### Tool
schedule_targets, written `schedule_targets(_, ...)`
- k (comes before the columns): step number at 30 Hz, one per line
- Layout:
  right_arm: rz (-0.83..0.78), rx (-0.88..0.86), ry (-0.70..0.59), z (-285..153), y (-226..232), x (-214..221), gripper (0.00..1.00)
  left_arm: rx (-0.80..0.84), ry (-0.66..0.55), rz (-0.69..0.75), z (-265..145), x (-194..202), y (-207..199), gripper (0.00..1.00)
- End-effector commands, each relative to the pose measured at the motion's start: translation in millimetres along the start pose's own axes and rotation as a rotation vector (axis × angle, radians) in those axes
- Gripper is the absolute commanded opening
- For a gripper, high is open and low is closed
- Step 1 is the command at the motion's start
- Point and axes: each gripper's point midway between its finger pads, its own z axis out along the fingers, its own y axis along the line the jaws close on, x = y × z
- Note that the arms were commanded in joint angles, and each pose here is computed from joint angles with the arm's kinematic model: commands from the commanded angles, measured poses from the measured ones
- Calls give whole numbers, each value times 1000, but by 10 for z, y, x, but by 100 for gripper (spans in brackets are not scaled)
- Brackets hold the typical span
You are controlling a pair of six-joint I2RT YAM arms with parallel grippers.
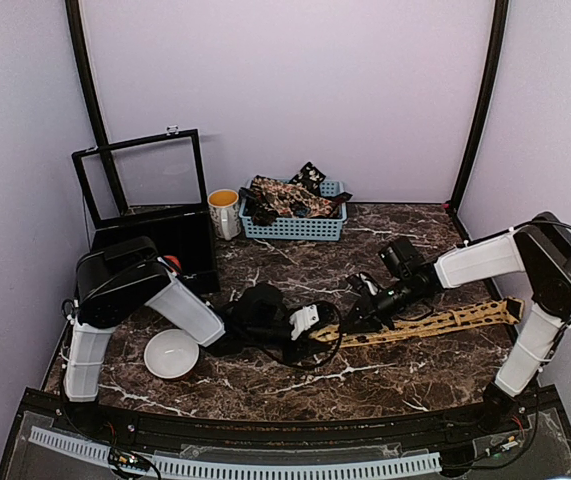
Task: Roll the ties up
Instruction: Roll the tie at the center of the board.
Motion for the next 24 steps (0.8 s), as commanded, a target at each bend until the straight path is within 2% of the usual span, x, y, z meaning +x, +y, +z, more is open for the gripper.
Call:
schedule_targets(1, -10, 54, 9, 53, -89, -24, 0, 9, 280, -128, -105, 848, -139, 40)
schedule_targets(3, 8, 94, 19, 78, -210, 3, 0, -1, 230, -129, -111, 726, -107, 46)
schedule_targets(8, 50, 176, 53, 149, -484, 91, 0, -57, 65, -113, -217, 271, 40, 69)
schedule_targets(12, 64, 225, 75, 155, -623, 157, 0, -76, -14, -92, -326, 92, 62, 78)
schedule_targets(19, 62, 227, 90, 179, -649, 182, 0, -8, -61, -68, -257, 38, -34, 77)
schedule_targets(21, 62, 217, 89, 194, -628, 163, 0, 11, -73, -51, -218, 1, -45, 71)
schedule_targets(24, 60, 210, 90, 205, -606, 145, 0, 19, -105, -30, -196, -113, -31, 56)
